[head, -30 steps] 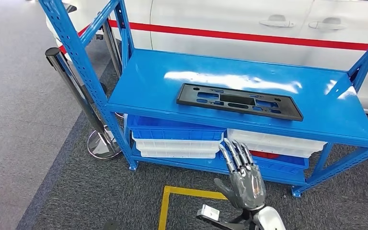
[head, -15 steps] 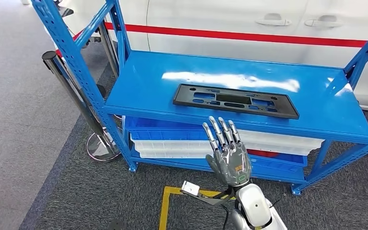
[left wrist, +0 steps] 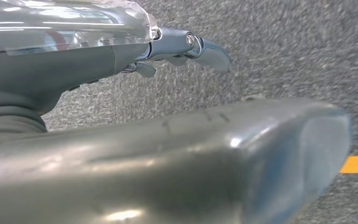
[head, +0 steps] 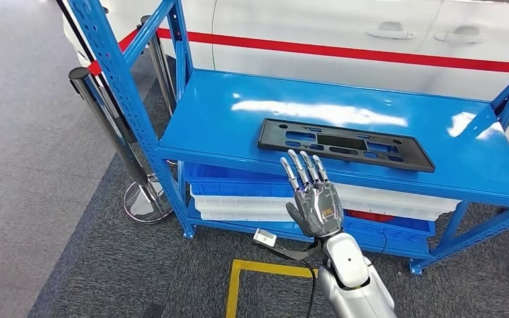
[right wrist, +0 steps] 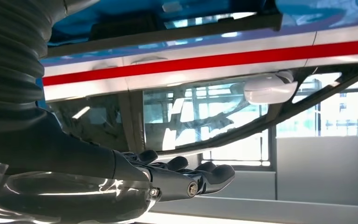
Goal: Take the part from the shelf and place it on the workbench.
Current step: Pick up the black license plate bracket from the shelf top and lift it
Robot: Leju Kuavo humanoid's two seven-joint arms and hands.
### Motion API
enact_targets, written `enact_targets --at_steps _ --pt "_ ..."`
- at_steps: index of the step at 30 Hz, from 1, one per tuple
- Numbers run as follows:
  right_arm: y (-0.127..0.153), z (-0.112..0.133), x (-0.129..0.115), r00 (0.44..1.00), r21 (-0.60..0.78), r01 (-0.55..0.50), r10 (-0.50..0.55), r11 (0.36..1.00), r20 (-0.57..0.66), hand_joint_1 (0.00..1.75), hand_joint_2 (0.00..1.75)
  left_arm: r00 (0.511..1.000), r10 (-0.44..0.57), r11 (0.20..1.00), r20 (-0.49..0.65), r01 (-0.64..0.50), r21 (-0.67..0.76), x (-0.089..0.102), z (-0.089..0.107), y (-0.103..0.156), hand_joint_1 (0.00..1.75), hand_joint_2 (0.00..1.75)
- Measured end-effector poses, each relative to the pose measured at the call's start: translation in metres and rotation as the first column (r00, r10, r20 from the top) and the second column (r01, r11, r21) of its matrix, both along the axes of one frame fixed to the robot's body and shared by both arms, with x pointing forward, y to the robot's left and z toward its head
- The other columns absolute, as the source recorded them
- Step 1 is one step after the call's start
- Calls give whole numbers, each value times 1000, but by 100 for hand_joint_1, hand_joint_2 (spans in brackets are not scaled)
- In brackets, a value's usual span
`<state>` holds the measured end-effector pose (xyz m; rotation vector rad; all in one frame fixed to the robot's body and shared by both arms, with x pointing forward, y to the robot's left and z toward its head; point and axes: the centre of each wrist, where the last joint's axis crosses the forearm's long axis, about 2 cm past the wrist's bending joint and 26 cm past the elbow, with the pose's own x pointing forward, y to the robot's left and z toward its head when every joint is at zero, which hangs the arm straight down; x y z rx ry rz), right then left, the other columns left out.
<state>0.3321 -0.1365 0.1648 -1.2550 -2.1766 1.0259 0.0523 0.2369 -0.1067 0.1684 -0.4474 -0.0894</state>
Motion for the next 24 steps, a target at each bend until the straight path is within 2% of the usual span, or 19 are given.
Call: enact_targets --at_steps 9,14,19,24 --pt "-4 -1 22 998 -1 40 -40 999 -51 0 175 1000 9 1000 -2 -9 4 3 0 2 0 0" --pt "-3 -12 22 993 -8 63 -63 998 -100 0 175 1000 19 1000 -8 -19 7 -1 -1 5 0 0" --pt "-3 -15 22 991 -12 70 -71 998 -115 0 175 1000 20 1000 -7 -20 7 0 -1 6 0 0" --pt "-2 -15 22 985 -7 119 -119 993 -126 0 175 1000 23 1000 -6 -23 6 0 -1 7 0 0"
